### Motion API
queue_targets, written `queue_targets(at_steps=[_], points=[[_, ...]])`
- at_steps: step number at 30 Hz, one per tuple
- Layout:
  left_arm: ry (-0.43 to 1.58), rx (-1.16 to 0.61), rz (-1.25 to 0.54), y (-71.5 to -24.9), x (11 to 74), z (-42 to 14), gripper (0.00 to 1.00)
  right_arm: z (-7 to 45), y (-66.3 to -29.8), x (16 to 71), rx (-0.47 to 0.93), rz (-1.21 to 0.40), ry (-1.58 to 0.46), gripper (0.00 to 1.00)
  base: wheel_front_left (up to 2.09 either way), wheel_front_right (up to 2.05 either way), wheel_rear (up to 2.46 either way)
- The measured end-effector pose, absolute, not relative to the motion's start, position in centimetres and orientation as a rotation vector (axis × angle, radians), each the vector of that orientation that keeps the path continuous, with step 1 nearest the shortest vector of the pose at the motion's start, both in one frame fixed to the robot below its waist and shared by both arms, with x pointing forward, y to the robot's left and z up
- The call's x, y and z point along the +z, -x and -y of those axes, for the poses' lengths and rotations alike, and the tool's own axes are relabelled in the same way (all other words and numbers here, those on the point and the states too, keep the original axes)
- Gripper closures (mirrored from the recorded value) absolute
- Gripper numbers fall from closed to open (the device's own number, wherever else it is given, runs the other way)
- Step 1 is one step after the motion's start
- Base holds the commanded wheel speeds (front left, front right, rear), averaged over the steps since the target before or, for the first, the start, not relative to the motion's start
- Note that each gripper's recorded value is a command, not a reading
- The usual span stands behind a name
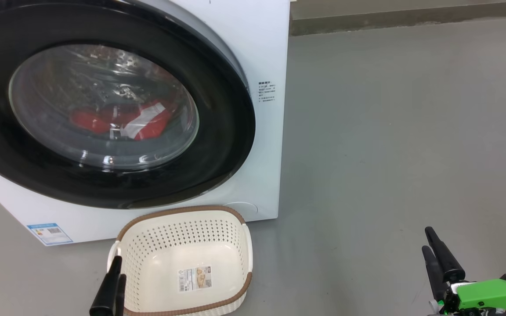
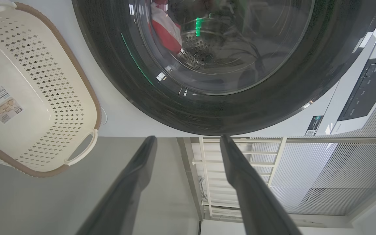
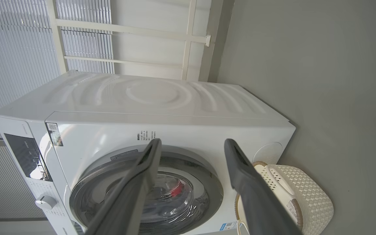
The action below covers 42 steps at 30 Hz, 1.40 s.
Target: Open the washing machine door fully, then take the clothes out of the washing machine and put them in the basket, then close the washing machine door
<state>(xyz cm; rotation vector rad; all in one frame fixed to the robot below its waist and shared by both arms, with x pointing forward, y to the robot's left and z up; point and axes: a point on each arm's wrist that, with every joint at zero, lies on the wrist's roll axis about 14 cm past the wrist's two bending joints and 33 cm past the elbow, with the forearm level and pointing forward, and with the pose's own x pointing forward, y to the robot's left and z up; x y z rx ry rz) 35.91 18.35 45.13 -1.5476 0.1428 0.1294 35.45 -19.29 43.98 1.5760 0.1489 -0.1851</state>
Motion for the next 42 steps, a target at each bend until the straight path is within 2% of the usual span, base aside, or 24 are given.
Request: queue_targets(at_steps=[42], points=[[0.899,0.102,-0.123,-35.1,46.2,-18.7,0.0,18.3,-35.6,44.4,-0.099,-0.173,-1.017,0.0,0.0,0.0,0.0]])
